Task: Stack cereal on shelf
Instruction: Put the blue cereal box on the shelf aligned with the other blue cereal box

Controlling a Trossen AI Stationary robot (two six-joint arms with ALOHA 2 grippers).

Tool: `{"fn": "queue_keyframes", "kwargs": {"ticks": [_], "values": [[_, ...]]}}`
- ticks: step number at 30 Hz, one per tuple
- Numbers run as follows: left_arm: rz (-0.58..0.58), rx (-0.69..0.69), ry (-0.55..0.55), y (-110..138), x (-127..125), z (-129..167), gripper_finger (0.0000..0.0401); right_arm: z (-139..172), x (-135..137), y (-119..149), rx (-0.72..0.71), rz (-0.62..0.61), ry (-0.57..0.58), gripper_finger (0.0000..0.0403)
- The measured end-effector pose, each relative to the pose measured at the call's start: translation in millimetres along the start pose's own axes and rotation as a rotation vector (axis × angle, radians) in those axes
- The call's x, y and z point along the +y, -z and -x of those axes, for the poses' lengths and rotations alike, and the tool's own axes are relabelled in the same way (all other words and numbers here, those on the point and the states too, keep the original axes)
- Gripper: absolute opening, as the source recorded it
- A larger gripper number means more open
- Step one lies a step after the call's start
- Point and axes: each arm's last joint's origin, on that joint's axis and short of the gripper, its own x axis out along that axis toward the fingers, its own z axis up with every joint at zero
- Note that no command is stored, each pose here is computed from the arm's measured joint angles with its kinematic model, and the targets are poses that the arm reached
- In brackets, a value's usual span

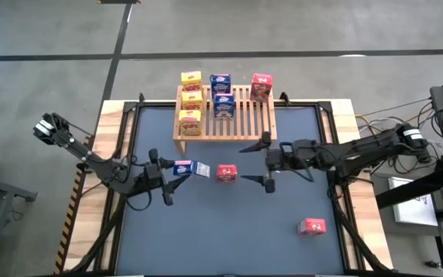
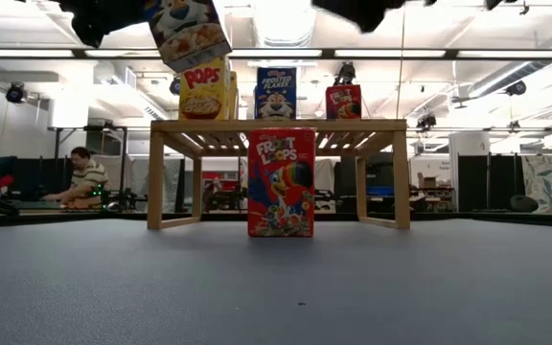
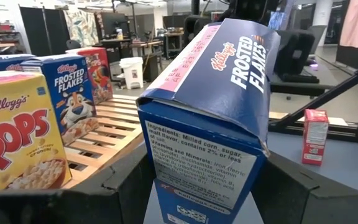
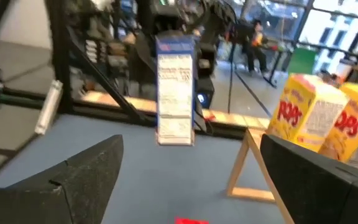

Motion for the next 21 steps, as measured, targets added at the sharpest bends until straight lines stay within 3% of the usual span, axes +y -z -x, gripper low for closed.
{"fn": "queue_keyframes", "kwargs": {"ticks": [6,21], "values": [[0.001,-0.001,0.001,-0.1,0.0,0.0,0.0217,-37.5,-6.3,6.0,0.056,0.018,0.01,0.037],[0.009,0.002,-0.002,0.9,0.9,-0.7,0.0216,-124.3,1.9,0.9,0.06,0.026,-0.176,0.037]]}}
